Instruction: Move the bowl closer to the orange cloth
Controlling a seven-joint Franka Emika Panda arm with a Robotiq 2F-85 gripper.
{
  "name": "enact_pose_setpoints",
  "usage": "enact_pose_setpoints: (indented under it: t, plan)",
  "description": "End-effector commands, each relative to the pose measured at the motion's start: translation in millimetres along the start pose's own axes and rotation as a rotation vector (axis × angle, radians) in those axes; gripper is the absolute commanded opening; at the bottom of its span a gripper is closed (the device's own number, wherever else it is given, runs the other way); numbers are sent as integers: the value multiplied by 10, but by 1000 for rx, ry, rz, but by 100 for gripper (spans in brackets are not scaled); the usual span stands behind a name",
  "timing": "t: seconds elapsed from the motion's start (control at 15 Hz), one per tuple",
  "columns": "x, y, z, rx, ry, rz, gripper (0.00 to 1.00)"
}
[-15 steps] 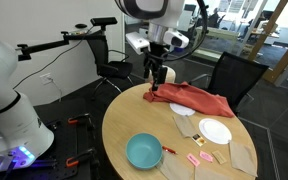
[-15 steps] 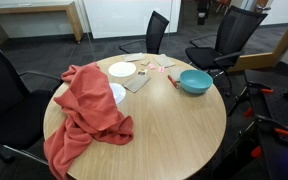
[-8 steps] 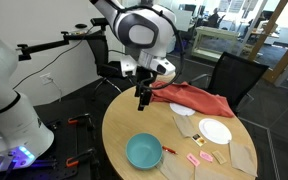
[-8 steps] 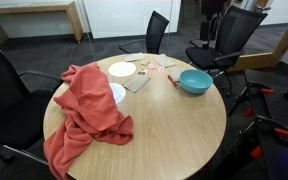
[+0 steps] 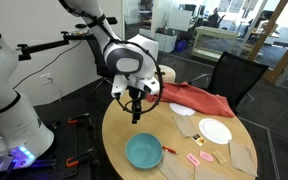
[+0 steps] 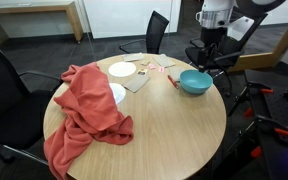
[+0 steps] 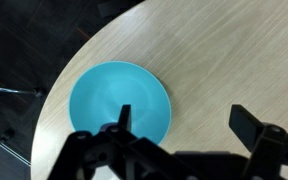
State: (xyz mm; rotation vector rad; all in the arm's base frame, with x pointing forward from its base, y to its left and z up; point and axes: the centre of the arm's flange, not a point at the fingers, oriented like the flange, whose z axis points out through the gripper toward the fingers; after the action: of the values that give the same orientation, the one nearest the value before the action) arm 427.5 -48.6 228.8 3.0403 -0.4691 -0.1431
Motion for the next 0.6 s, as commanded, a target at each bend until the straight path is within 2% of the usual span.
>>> enact_pose_setpoints:
  t: [0.0,0.53]
  plan:
    - [8,-10,335,-11,51,29,100]
    - [212,61,785,-38,79,54,100]
